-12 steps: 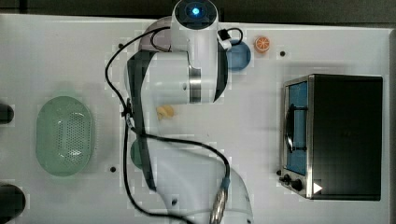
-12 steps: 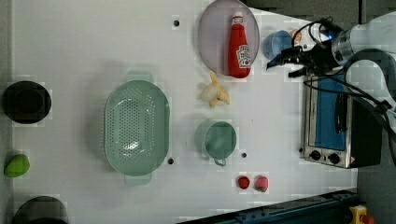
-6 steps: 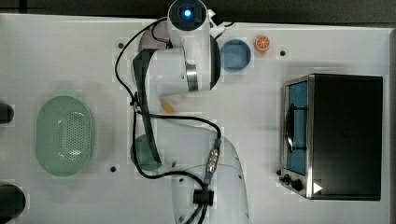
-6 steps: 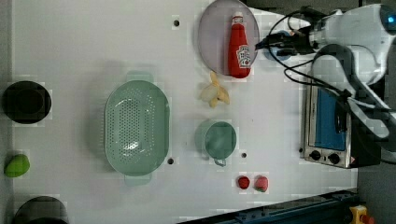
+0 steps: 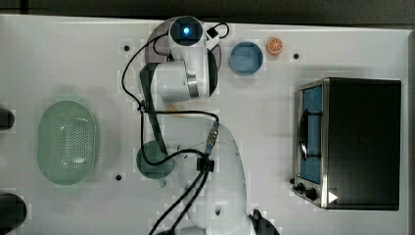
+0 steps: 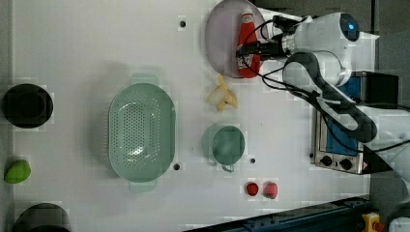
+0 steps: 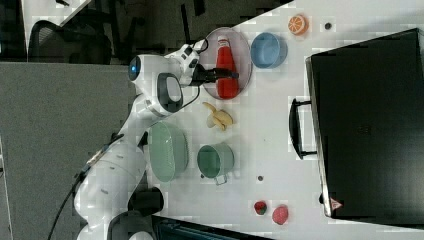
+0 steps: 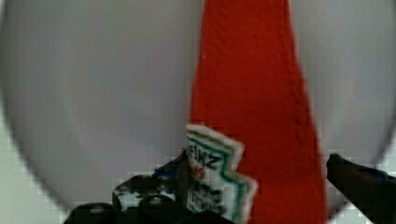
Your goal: Pick ketchup from plate and place it on table.
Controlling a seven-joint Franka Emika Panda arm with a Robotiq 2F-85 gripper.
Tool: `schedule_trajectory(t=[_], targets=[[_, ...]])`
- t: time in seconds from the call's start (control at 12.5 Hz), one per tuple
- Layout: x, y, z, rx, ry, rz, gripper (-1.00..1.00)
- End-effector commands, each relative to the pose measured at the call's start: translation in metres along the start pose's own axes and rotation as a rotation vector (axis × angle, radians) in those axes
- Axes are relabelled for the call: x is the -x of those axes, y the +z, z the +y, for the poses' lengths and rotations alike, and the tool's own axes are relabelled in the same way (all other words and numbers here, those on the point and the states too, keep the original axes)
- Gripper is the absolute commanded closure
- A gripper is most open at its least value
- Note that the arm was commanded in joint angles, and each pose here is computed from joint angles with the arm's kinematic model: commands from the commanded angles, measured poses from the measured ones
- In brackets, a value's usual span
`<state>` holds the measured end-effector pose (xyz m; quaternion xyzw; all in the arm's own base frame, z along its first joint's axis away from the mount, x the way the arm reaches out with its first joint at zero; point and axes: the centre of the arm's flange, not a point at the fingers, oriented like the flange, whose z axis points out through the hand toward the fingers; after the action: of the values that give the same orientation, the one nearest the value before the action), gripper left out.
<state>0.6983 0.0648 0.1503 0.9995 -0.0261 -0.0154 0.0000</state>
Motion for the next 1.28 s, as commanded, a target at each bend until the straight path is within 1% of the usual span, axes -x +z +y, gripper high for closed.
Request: schedule_trajectory(t=[0.08, 0.4, 0.48, 0.72, 1.04, 1.12, 1.28], targets=[[-0.016, -0.021, -0.001, 0.009, -0.05, 0.066, -1.0], [-0.018, -0.008, -0.002, 0.003, -0.047, 0.074, -1.0], [-0.018, -0.007, -0.002, 0.002, -0.048, 0.074, -0.92], [-0.02, -0.01, -0.002, 0.0, -0.045, 0.086, -0.19], [-0.023, -0.016, -0.004, -0.005, -0.044, 0.097, -0.18], [-0.025, -0.023, -0.005, -0.008, -0.042, 0.108, -0.18], [-0.035, -0.06, -0.001, -0.018, -0.027, 0.159, -0.18]])
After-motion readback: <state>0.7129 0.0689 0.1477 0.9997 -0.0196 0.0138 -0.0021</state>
